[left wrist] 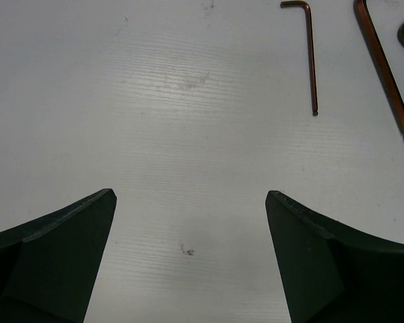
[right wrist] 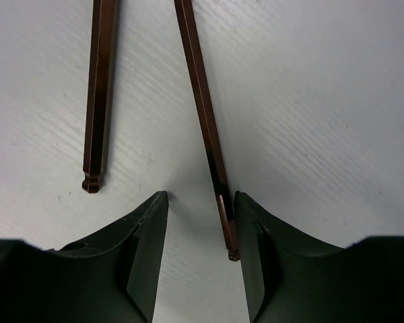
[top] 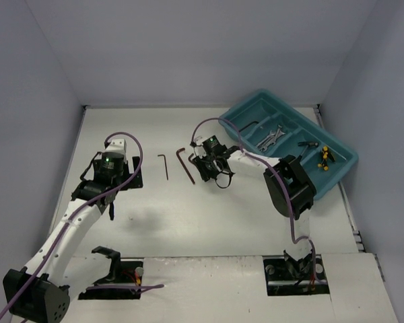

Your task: Sort the tools into containers

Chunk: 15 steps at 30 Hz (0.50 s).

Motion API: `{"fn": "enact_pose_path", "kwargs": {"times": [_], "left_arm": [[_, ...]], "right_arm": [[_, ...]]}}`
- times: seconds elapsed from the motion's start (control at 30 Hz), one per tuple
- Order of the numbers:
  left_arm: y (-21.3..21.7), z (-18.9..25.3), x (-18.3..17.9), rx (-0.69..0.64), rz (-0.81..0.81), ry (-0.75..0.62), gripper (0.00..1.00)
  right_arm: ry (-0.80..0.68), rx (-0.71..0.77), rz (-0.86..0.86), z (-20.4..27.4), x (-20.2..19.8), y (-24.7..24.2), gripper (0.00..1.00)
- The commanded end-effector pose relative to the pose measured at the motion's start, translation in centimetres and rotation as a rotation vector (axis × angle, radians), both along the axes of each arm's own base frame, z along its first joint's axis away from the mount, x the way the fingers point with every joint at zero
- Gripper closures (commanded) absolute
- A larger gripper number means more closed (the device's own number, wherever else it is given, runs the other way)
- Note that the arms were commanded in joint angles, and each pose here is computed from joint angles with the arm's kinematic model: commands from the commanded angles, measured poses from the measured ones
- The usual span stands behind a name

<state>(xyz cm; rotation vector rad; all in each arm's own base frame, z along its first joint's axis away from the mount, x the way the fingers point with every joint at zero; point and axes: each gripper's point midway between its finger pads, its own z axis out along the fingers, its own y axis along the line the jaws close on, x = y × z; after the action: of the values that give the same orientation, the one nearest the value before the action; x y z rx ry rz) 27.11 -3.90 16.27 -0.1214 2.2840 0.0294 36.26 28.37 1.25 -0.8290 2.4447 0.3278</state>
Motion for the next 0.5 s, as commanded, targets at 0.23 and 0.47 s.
{"fn": "enact_pose_path", "kwargs": {"times": [0.23, 0.47], "left_arm": [[-0.1, 1.6, 1.0, -0.009, -0.006, -0.061, 0.09], [0.0, 1.6, 0.9, -0.003, -0.001, -0.061, 0.10]], "right_arm": [[0.030, -0.120, 0.007, 1.3, 2.2, 0.5, 0.59], [0.067, -0.163, 0.051, -0.1, 2.4, 1.0, 0.59]]}}
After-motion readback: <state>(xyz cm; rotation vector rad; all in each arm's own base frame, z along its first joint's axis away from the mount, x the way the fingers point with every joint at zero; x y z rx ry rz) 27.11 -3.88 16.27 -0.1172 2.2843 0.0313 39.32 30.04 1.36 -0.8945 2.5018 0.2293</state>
